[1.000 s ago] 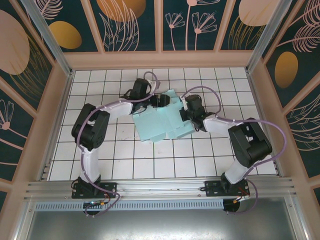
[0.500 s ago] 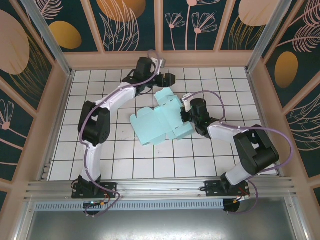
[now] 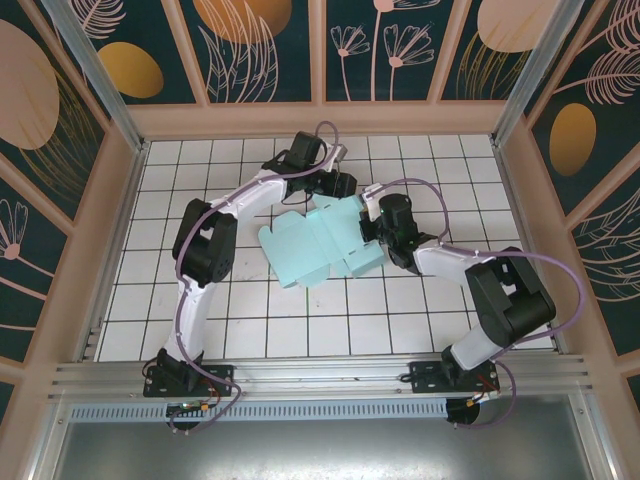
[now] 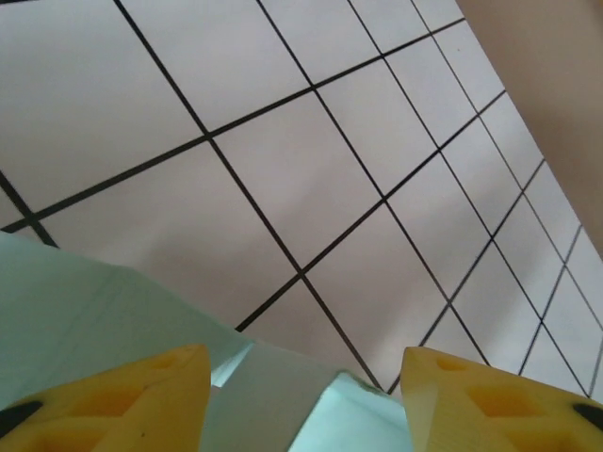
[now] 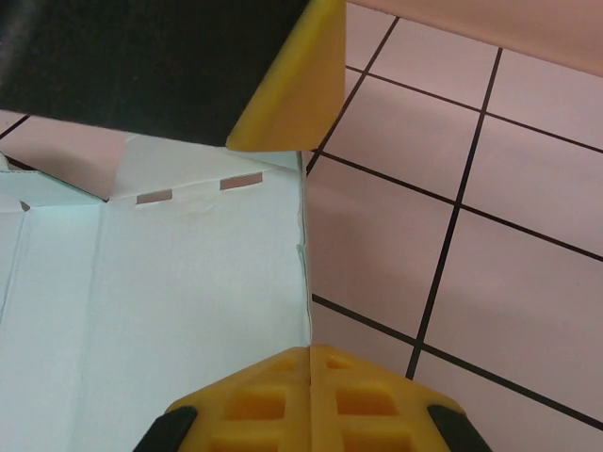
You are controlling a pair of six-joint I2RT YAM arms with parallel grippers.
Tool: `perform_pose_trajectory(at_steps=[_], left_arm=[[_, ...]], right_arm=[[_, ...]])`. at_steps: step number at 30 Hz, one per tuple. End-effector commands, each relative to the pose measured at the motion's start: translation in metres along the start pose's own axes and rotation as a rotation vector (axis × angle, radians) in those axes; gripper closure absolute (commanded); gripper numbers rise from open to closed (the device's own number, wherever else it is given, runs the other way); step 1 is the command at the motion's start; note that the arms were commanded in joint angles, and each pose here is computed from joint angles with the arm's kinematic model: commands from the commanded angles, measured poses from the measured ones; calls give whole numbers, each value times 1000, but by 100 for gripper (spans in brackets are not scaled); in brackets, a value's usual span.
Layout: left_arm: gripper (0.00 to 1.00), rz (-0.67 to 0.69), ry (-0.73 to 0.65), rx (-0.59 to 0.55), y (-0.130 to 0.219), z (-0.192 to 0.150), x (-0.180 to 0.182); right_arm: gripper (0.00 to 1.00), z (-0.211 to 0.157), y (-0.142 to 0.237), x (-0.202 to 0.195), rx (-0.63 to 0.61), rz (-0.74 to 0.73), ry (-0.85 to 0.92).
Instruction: Fold the paper box
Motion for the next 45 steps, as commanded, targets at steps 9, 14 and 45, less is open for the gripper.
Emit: perform_pose_trajectory(at_steps=[9,14,45], left_arm=[[36,-83,2,-68,19,4,-26],[31,11,-19,-221,43,21,-22],[24,117,21,-291,75,20,13]], right_arm=[[100,7,-7,-8,21,-34,29],[100,-3,-9,-8,57,-28,53],[58,-80,-38,-14,450,190,-308]])
Point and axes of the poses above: each hand's point on the last joint's axis, 136 mm out from that joint toward the fingers, its own y axis back along the fingers, its own x axis along the line the jaws close on, z = x × y, the point moved 2 cm from there along y, back along the fingers, and after that the axes turned 11 degrees about y, right-handed, at the moved point
